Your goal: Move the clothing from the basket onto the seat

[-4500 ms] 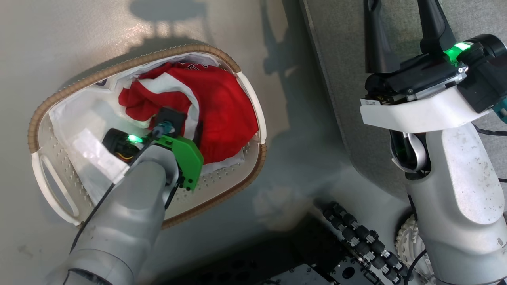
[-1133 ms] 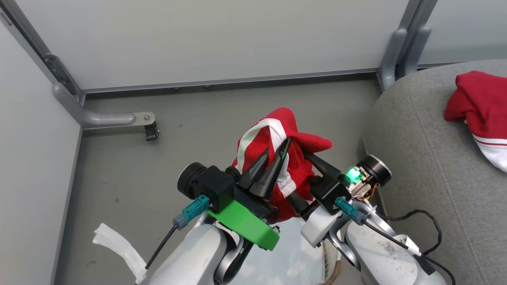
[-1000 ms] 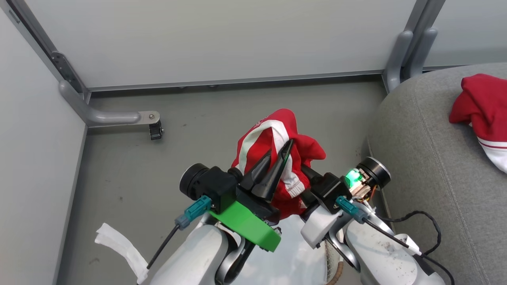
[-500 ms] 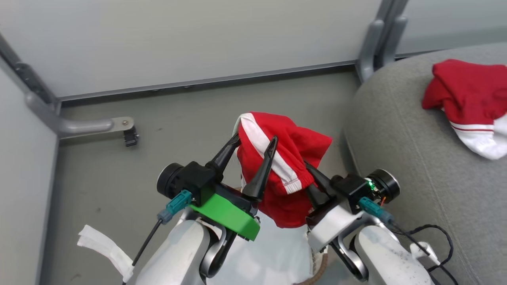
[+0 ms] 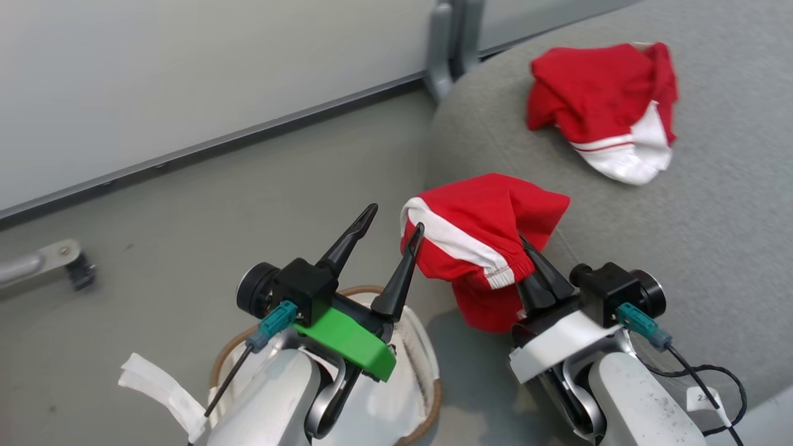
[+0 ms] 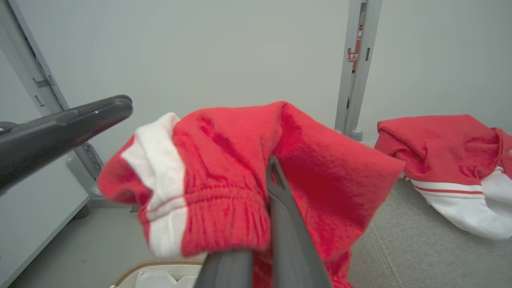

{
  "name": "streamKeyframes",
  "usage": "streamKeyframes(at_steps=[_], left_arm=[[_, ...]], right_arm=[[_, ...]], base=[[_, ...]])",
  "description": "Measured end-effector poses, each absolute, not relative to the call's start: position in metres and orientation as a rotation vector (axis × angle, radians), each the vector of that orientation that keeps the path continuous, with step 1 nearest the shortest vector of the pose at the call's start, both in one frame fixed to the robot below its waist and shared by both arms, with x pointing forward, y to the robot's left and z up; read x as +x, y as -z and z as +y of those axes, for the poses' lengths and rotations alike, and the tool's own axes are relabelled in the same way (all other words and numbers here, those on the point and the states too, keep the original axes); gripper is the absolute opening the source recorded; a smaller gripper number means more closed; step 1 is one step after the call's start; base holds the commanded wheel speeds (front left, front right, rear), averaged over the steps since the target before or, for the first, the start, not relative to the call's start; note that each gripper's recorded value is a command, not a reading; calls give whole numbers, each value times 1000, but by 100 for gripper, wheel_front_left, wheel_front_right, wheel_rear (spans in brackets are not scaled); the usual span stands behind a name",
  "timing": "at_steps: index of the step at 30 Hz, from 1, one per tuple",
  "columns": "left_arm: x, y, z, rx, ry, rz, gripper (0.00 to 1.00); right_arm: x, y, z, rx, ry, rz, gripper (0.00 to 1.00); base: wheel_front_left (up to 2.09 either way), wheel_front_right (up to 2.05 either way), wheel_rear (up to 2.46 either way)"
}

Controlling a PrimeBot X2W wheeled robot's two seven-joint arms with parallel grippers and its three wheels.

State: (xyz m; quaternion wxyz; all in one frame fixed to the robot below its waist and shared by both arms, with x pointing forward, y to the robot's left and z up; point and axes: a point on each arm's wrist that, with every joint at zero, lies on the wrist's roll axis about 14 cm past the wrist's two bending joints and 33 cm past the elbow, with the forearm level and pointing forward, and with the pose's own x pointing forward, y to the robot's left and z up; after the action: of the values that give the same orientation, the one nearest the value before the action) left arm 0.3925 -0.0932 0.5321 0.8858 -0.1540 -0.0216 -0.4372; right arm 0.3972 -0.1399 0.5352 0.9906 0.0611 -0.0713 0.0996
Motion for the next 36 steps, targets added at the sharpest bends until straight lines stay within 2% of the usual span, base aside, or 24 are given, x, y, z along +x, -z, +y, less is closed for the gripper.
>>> streamKeyframes(at_steps=[10, 14, 19, 27, 36], left_arm=[[376, -517, -147, -347, 1076, 16, 100], [377, -513, -160, -360, 1116, 25, 100], [384, -501, -166, -370, 1137, 47, 100], [411, -472, -158, -383, 1109, 80, 100], [443, -446, -142, -400, 1049, 89, 100]], right_arm=[[368, -535, -215, 93, 32, -144, 0], [370, -545, -247, 18, 91, -159, 0], [395, -583, -279, -124, 111, -232, 0], [456, -643, -307, -308, 105, -356, 0], [522, -629, -336, -431, 125, -296, 0]], base=[[0, 0, 0], [0, 0, 0], [0, 0, 0], [0, 0, 0], [0, 0, 0]])
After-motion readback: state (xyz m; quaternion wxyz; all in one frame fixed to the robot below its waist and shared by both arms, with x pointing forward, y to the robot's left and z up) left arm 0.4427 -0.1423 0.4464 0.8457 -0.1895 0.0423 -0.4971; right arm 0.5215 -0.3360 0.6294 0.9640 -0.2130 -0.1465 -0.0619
